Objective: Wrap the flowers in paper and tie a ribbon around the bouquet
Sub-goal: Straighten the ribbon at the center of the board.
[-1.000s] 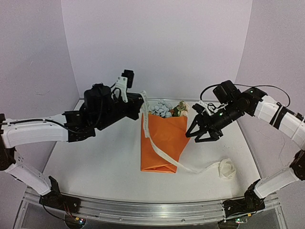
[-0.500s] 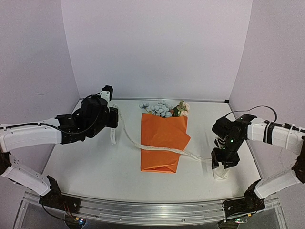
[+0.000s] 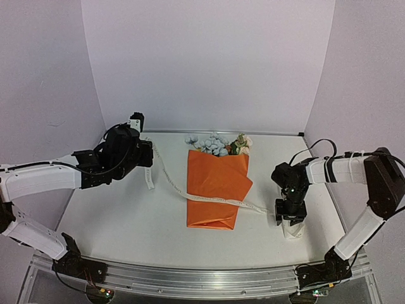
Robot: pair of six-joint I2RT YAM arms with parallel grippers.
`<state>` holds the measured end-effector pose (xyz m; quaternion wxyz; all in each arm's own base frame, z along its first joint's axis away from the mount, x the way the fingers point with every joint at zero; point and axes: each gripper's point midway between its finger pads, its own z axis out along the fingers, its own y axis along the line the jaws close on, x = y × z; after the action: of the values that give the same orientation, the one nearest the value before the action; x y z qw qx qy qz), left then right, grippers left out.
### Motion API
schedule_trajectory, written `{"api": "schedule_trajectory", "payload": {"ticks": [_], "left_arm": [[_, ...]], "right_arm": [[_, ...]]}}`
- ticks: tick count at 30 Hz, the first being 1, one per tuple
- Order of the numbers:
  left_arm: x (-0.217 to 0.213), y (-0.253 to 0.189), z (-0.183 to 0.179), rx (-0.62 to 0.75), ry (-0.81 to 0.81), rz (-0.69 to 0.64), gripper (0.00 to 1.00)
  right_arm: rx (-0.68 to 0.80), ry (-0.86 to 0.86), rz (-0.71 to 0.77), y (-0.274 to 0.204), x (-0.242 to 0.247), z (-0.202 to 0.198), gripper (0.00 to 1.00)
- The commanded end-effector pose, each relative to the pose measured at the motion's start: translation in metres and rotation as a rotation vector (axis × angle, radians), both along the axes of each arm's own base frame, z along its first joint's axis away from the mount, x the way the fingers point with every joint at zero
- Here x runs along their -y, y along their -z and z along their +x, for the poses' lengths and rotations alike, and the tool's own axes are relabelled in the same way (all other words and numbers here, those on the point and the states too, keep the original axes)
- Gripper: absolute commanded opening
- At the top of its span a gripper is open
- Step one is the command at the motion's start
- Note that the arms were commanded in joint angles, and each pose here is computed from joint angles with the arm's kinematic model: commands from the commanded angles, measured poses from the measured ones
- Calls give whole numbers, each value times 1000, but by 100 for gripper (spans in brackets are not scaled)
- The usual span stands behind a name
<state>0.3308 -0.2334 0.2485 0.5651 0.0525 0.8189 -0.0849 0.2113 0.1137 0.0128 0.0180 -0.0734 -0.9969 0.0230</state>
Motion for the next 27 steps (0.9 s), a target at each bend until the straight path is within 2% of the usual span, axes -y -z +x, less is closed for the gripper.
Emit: {"api": "schedule_trajectory", "payload": {"ticks": [1,3,6,7,11,16,22,27], "left_arm": [[-17,-4,-2,0,-33,-4,0],[-21,-2,-1,-5,-45,5,0],[-32,-1,1,-4,-86,23,0],[-37,-1,2,-5,-105,29,0],[-65,-4,8,-3,-209,62,0],[-114,-17,19,-6,-351,73,0],[-153,-57,22,63,-449,68,0],[-172,-74,17,97,-505,102,0]], "right_arm": [[-15,76,8,17,3,4,40],[-20,94,13,18,5,4,30],[-7,144,50,12,7,5,2],[8,174,81,5,8,8,0],[94,260,225,-43,10,23,0],[240,292,322,-125,26,43,0],[398,263,165,-189,75,46,0],[419,291,-7,-211,119,40,0]]}}
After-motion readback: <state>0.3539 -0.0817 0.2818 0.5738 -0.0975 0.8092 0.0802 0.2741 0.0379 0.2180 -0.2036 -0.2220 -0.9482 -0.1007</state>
